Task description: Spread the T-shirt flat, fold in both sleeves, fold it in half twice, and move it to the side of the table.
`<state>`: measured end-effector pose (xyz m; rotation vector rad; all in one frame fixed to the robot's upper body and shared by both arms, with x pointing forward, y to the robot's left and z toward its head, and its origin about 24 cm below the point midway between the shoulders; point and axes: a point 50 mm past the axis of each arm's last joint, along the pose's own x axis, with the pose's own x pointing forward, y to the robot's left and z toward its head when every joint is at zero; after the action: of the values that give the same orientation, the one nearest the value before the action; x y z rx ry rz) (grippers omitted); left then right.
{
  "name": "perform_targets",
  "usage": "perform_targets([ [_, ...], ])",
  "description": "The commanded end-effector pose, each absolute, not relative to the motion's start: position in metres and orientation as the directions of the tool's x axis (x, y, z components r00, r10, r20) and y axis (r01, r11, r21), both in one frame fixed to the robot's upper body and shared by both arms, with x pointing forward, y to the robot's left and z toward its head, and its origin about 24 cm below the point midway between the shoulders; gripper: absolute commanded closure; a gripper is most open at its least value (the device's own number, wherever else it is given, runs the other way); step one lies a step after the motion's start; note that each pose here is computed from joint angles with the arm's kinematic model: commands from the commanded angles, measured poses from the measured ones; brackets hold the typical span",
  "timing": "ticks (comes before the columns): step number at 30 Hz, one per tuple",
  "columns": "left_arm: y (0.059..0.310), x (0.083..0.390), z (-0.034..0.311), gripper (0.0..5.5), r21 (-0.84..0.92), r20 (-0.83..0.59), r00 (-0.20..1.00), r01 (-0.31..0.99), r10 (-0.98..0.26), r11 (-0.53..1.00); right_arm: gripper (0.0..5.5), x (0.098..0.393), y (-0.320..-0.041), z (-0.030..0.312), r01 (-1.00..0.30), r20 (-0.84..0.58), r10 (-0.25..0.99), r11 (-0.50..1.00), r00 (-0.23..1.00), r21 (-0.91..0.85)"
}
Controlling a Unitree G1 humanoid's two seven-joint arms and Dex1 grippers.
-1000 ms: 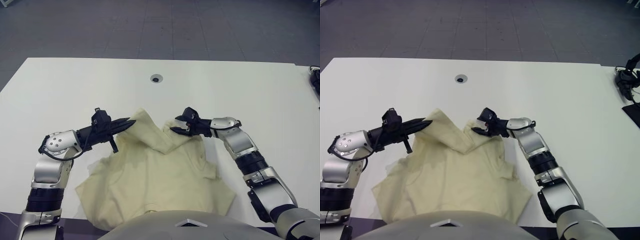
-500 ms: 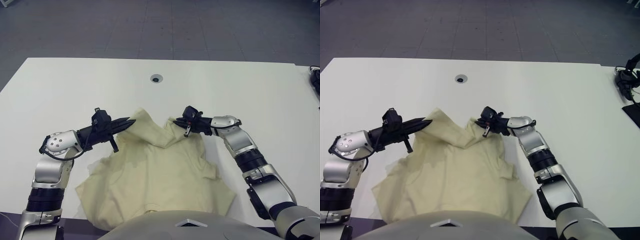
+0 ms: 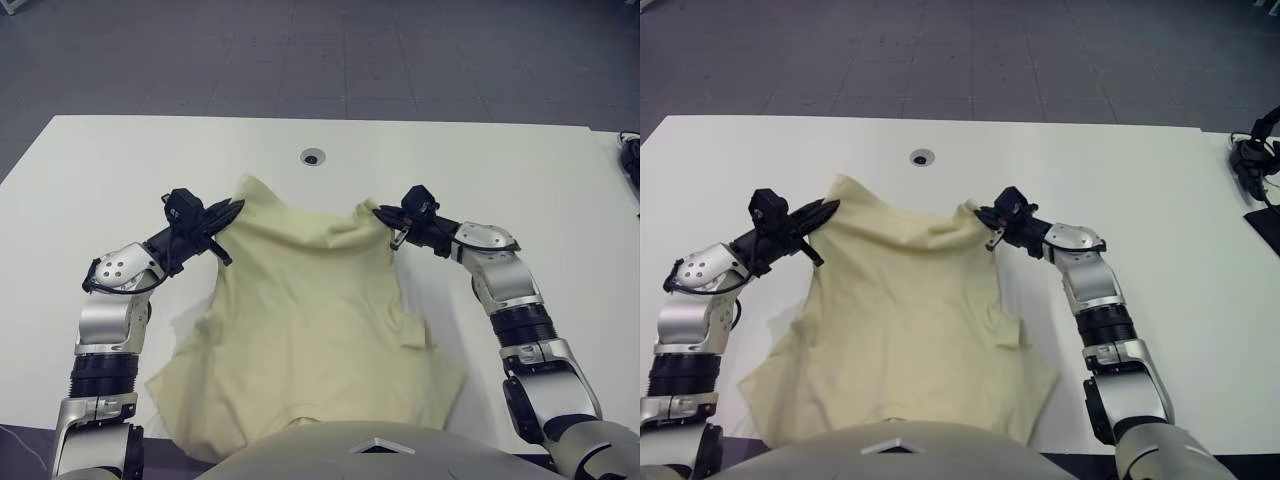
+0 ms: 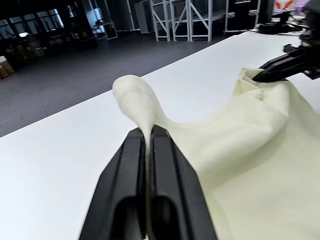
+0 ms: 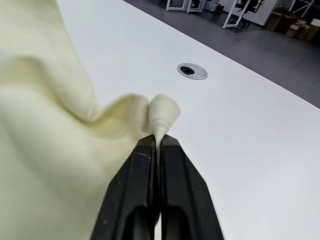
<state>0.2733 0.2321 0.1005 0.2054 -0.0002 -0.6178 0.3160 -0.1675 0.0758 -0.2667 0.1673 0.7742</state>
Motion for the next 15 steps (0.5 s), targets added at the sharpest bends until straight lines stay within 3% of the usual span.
perform_targets([
  [1, 0.228, 0.288, 0.101, 5.5, 0.22, -0.071, 0.838, 0.542, -0.541, 0.811, 5.5, 0.326, -0.179, 0.079, -0.636, -0.209, 0.602, 0.748, 0.771, -0.19],
  [10, 0.213, 0.324, 0.086, 5.5, 0.251, -0.122, 0.883, 0.47, -0.454, 0.846, 5.5, 0.342, -0.196, 0.072, -0.5, -0.177, 0.471, 0.843, 0.864, -0.196],
  [15, 0.202, 0.339, 0.077, 5.5, 0.276, -0.146, 0.9, 0.437, -0.412, 0.856, 5.5, 0.347, -0.191, 0.066, -0.479, -0.177, 0.449, 0.853, 0.876, -0.209],
])
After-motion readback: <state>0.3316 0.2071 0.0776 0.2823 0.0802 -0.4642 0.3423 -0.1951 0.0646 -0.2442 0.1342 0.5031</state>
